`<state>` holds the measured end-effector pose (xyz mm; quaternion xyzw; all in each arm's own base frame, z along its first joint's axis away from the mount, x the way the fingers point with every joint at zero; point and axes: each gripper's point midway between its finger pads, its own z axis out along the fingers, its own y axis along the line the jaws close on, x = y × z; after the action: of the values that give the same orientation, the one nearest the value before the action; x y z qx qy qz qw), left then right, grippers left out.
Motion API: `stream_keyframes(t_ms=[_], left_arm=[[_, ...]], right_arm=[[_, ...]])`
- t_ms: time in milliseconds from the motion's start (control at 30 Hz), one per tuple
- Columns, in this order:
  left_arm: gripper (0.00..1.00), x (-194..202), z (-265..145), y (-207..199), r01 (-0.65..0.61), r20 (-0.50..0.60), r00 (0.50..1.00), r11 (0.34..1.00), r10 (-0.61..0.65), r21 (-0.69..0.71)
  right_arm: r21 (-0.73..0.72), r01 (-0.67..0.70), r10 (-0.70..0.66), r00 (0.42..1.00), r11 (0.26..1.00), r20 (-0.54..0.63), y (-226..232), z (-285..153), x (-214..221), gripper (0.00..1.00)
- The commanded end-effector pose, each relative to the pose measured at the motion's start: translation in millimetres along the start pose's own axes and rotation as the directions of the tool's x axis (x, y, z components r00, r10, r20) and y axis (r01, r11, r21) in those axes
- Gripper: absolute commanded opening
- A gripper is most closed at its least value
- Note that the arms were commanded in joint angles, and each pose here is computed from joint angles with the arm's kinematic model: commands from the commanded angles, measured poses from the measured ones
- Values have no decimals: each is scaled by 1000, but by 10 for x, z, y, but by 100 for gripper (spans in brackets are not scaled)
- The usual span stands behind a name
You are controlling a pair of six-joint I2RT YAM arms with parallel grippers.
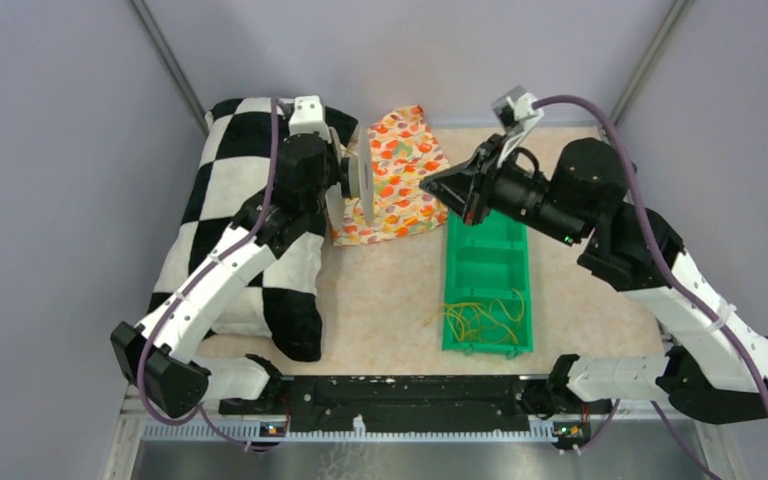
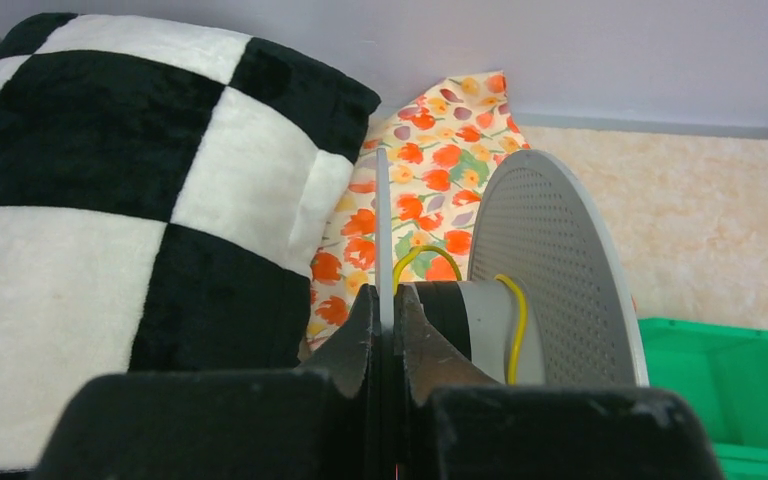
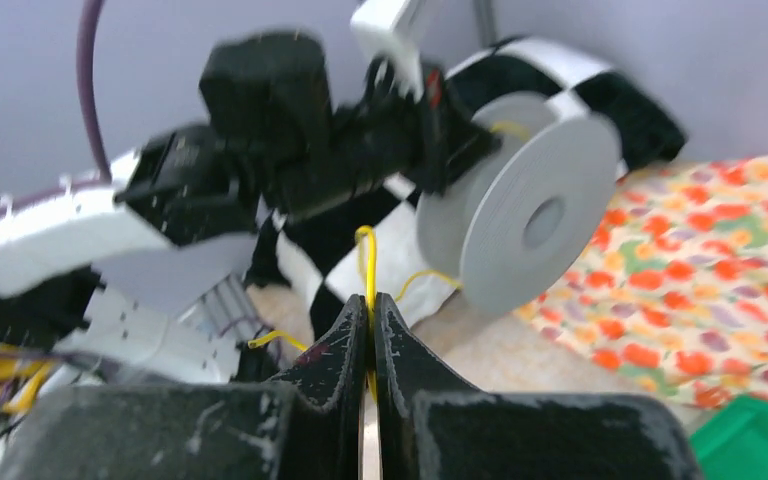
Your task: Wrap the cables
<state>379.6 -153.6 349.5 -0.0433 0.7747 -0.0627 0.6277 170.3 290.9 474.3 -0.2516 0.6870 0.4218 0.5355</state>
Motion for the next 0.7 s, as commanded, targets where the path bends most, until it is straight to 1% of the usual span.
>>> stream_keyframes(t_ms=[0,200,300,400,467,533,667], left_arm=[[0,-166,-88,-117,-25,61,998,999,23,35],[0,209,-147,-412,-102,-6,995,987,104,123],[0,407,-200,-518,-179,-19,983,968,185,176],[0,490,-260,-563,-231,0,971,943,238,238],[0,529,-318,-595,-271,31,961,917,274,292],[0,567,-415,-694,-319,69,946,866,318,384],[0,682,-606,-761,-374,86,919,783,384,497]], right_arm=[[159,16,-59,961,987,271,-185,-68,-801,0],[240,10,-86,948,971,308,-345,-10,-1047,0],[321,-10,-104,935,947,338,-579,-105,-1183,0],[426,-9,-157,922,905,353,-961,-227,-1270,0],[498,-8,-175,931,867,319,-1293,-279,-1242,0],[543,-9,-168,946,839,276,-1610,-298,-1153,0],[584,-27,-91,981,811,172,-2216,-242,-732,0]])
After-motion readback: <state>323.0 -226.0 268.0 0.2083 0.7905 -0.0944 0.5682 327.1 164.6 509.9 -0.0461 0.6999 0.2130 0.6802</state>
